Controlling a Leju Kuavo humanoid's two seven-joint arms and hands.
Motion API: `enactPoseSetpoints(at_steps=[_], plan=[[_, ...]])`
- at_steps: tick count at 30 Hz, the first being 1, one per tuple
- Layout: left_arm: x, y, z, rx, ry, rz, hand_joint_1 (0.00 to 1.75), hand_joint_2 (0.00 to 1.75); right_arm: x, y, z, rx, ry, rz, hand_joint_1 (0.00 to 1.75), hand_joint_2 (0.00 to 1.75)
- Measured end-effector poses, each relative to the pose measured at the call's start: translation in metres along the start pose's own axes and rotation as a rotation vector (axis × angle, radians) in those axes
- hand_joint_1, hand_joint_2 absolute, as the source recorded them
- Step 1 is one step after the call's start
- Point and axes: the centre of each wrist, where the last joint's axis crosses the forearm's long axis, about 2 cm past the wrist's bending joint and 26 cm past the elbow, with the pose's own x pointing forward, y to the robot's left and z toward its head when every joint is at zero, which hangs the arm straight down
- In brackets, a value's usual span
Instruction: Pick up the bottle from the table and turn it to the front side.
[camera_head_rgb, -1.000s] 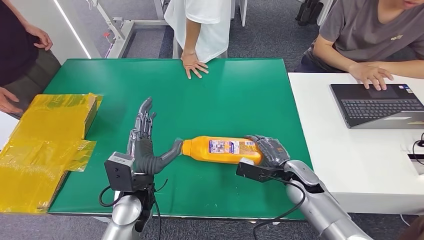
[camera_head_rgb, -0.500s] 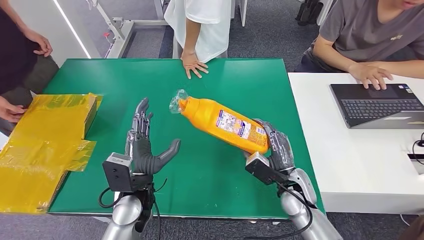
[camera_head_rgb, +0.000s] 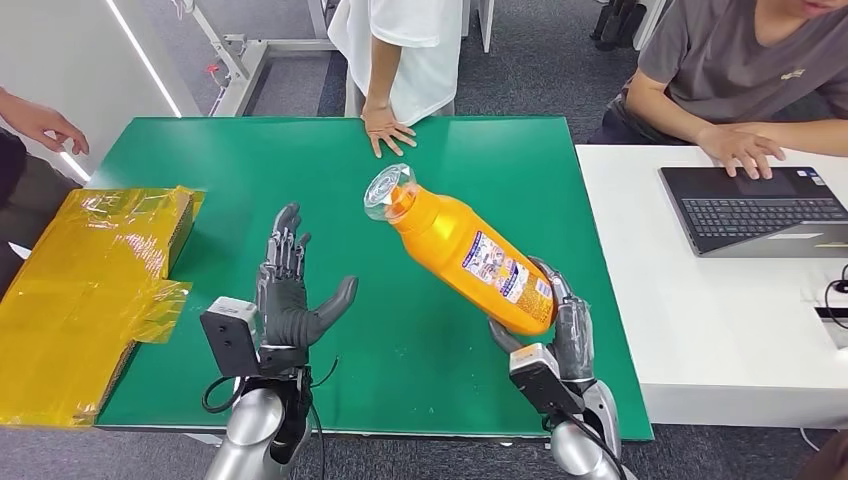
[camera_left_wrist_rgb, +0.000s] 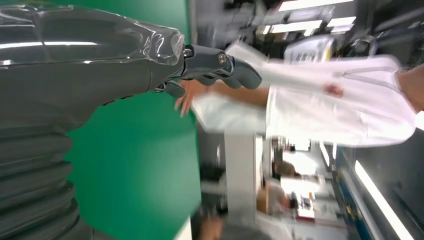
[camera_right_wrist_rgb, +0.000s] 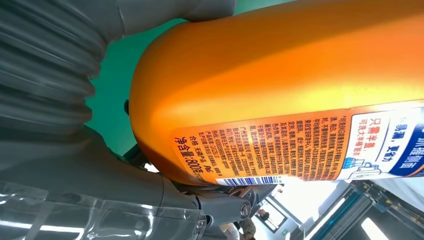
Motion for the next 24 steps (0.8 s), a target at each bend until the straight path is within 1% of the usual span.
enactPoseSetpoints(at_steps=[4,7,11,18,24], plan=[[-0.001,-0.005,0.0,-0.105,0.043,0.339,0.0,1.75,0.004,0.005,-0.007,0.045,-0.031,-0.009,1.75,1.75],[0.0,-0.008,0.0,-0.174,0.061,0.455,0.0,1.75,0.003,0.006,-0.015,0.082,-0.059,-0.002,1.75,1.75],[0.0,-0.01,-0.002,-0.222,0.078,0.521,0.0,1.75,0.001,0.009,-0.025,0.115,-0.081,-0.002,1.75,1.75],[-0.001,-0.014,-0.005,-0.284,0.084,0.582,0.0,1.75,0.0,0.015,-0.034,0.154,-0.1,0.003,1.75,1.75],[-0.001,-0.016,-0.008,-0.312,0.087,0.575,0.0,1.75,-0.001,0.02,-0.044,0.189,-0.113,0.003,1.75,1.75]])
